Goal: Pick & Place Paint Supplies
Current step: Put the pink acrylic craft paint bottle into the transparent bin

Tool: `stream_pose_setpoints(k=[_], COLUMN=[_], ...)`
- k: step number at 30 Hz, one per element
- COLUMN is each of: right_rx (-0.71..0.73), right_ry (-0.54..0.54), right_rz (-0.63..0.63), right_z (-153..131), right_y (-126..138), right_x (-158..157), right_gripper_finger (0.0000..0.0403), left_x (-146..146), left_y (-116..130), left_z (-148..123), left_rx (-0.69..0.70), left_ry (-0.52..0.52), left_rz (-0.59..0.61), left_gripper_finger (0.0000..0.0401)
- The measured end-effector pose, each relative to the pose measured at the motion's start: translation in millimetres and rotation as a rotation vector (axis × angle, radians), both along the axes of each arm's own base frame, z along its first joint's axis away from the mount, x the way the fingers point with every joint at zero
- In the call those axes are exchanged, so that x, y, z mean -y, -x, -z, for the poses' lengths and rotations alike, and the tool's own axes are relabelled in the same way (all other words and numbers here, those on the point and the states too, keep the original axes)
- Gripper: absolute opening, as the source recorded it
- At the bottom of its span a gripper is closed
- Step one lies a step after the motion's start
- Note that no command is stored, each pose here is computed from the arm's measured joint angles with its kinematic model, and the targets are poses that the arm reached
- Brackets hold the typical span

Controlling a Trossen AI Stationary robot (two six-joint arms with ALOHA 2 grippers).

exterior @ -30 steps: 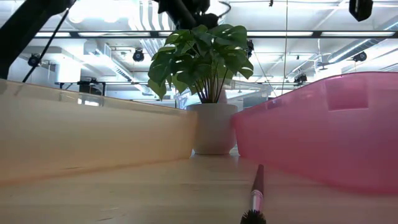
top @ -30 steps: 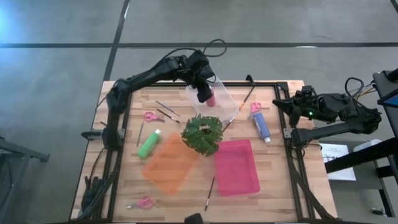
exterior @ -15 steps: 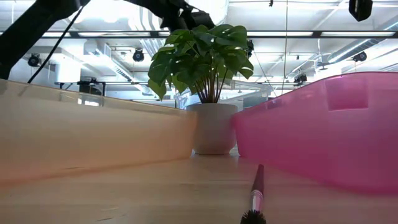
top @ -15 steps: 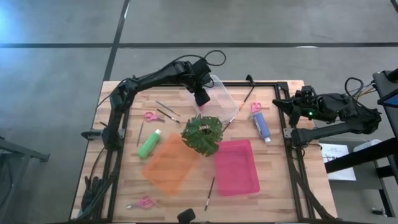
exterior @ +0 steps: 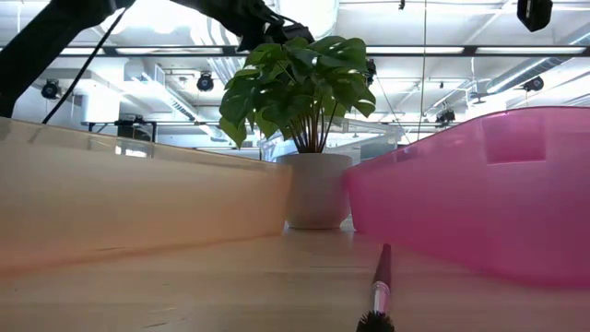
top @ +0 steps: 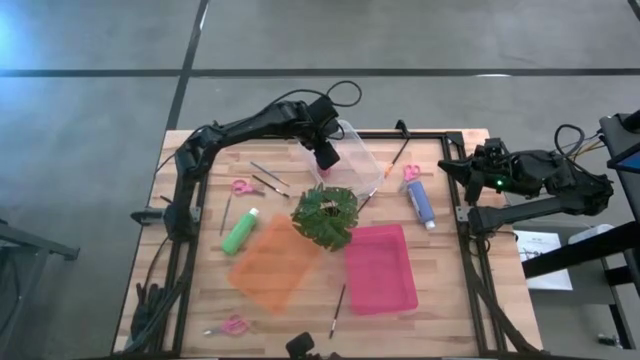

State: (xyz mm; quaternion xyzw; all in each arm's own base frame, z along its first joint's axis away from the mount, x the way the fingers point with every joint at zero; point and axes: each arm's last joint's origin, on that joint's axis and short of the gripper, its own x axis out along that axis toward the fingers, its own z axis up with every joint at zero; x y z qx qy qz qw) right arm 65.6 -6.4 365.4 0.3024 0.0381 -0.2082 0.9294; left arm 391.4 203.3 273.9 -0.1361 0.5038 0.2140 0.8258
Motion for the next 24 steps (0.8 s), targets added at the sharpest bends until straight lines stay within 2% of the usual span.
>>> stream_pose_setpoints(k=[10, 12, 18, 21, 24], right_rx=[0.001, 0.001, 0.002, 0.002, 0.002], right_ry=[-0.001, -0.001, -0.002, -0.002, -0.002], right_rz=[-0.001, -0.002, -0.003, -0.003, -0.003], right_z=[-0.1, -0.1, -0.1, -0.1, -0.1], right_y=[0.0, 0.0, -0.1, -0.1, -0.1], right_x=[0.0, -0.1, -0.1, -0.1, -0.1], right_gripper_finger=[0.0009, 0.0009, 0.0009, 0.0009, 0.0009], left_x=[-0.6, -1.0, -2.5, -2.0, -0.5], left_y=[0.8, 1.2, 3.0, 4.0, 7.0], left_z=[0.4, 0.4, 0.4, -3.7, -15.9], left_rx=[-0.007, -0.012, -0.04, -0.03, 0.012], left_ry=[0.0, -0.009, -0.05, -0.058, -0.075], left_rz=[0.001, -0.017, -0.049, -0.053, -0.057], left_gripper_finger=[0.0124, 0.0146, 0.0247, 0.0274, 0.0285])
